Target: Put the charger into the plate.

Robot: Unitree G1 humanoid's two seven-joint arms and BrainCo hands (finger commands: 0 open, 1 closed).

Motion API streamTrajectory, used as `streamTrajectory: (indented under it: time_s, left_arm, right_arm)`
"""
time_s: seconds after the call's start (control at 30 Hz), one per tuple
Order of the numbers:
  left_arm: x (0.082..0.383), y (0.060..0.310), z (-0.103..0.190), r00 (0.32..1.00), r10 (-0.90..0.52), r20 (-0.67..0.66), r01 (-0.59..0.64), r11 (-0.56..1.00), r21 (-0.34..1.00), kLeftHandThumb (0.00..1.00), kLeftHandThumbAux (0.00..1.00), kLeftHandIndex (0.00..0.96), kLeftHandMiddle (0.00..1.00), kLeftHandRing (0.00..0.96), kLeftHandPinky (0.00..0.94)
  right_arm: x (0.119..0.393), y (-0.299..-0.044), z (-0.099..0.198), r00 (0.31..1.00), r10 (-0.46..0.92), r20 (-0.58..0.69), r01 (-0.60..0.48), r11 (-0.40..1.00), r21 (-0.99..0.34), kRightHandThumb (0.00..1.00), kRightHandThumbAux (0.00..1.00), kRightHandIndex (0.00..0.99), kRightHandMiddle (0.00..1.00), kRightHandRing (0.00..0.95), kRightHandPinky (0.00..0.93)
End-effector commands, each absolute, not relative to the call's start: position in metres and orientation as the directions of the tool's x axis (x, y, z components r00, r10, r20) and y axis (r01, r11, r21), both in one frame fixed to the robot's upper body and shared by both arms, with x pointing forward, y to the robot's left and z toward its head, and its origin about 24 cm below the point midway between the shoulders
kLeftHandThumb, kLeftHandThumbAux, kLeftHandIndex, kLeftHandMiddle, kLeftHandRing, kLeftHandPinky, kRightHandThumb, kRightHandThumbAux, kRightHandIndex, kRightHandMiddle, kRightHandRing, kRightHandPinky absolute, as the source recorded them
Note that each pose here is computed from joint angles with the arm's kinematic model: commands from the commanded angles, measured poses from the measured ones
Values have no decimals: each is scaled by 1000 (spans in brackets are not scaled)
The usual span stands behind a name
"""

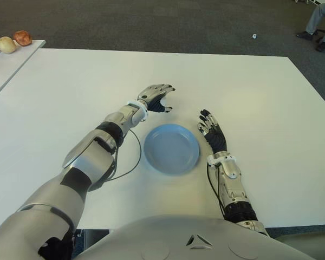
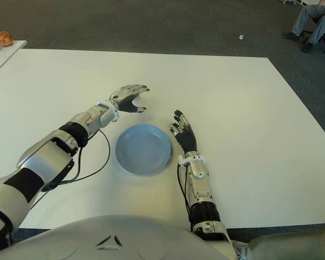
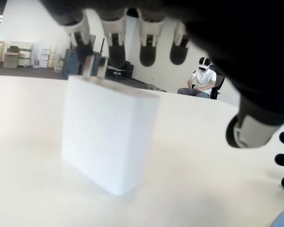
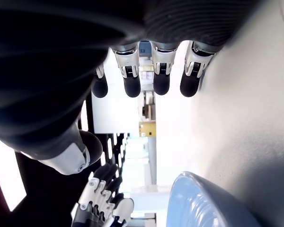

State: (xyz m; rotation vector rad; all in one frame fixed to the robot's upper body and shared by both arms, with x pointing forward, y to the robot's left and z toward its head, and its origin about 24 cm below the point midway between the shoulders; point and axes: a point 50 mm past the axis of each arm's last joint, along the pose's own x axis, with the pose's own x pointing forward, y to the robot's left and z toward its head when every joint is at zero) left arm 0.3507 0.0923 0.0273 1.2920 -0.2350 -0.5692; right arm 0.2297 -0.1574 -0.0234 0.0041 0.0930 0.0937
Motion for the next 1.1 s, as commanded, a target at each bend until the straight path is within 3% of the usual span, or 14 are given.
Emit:
streamTrajectory:
  time_s: [0.03, 0.57, 1.1]
  left_arm:
    - [347, 102, 18, 837, -511, -196, 292, 114, 950, 37, 519, 0, 0, 0, 2]
    - [346, 116, 8, 845, -454, -284, 346, 58, 937, 0, 532, 0, 0, 0, 0]
    - [345, 131, -3, 861, -327, -389, 468, 210, 859, 0, 463, 0, 0, 0, 12]
  right_arm:
    - [216, -163, -44, 972, 74, -221, -72, 997, 15, 0, 630, 0, 0, 0, 0]
    - [215, -166, -42, 972, 76, -223, -73, 997, 23, 0, 626, 0, 0, 0, 0]
    - [214, -170, -38, 972, 58, -228, -59, 998, 4, 0, 616, 0, 0, 0, 0]
